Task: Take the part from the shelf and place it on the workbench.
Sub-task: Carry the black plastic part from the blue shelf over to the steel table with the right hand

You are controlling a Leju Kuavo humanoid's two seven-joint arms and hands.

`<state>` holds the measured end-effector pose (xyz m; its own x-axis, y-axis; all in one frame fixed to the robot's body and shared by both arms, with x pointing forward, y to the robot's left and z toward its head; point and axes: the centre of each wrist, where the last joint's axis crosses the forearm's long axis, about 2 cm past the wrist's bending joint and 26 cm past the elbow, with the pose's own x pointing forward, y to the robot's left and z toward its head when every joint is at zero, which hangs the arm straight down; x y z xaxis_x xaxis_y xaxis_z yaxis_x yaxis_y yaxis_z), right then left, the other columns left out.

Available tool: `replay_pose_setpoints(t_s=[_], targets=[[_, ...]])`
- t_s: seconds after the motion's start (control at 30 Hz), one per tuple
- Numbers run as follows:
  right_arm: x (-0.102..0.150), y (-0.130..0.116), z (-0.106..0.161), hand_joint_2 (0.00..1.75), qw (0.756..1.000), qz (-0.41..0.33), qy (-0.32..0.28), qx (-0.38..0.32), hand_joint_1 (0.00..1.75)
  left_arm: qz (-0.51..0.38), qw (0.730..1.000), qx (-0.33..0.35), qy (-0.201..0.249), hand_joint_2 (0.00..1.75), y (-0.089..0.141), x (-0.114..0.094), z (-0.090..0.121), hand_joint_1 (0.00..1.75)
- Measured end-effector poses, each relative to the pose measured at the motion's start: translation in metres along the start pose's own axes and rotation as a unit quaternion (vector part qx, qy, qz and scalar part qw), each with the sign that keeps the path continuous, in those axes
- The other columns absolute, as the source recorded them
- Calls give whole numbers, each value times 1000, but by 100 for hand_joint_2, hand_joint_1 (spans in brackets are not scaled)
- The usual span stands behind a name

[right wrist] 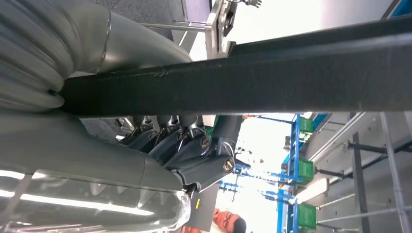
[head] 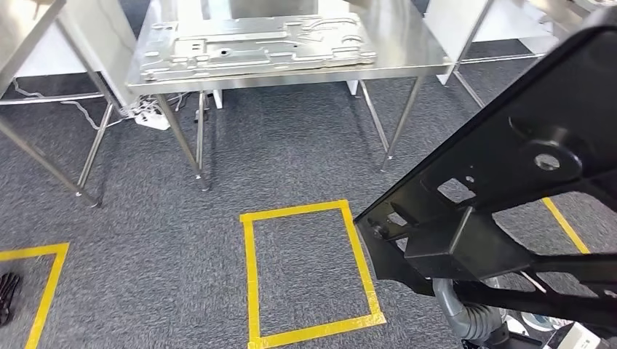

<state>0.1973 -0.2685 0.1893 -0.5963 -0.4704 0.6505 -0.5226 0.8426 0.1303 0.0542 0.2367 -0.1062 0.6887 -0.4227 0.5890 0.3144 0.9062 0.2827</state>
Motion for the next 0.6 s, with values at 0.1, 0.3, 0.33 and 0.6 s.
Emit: replay_pose_setpoints(t_s=[0.1, 0.3, 0.33, 0.6], targets=[[0, 0, 0, 175, 1000, 1, 0, 1, 175, 0, 1000, 1, 0, 175, 0, 0, 0, 0], [0, 1, 1, 175, 1000, 1, 3, 1, 175, 0, 1000, 0, 0, 175, 0, 0, 0, 0], [0, 1, 1, 175, 1000, 1, 2, 1, 175, 0, 1000, 0, 0, 175, 0, 0, 0, 0], [-1, 1, 1, 175, 1000, 11, 0, -6, 175, 4, 1000, 0, 7, 175, 0, -3, 1, 0]])
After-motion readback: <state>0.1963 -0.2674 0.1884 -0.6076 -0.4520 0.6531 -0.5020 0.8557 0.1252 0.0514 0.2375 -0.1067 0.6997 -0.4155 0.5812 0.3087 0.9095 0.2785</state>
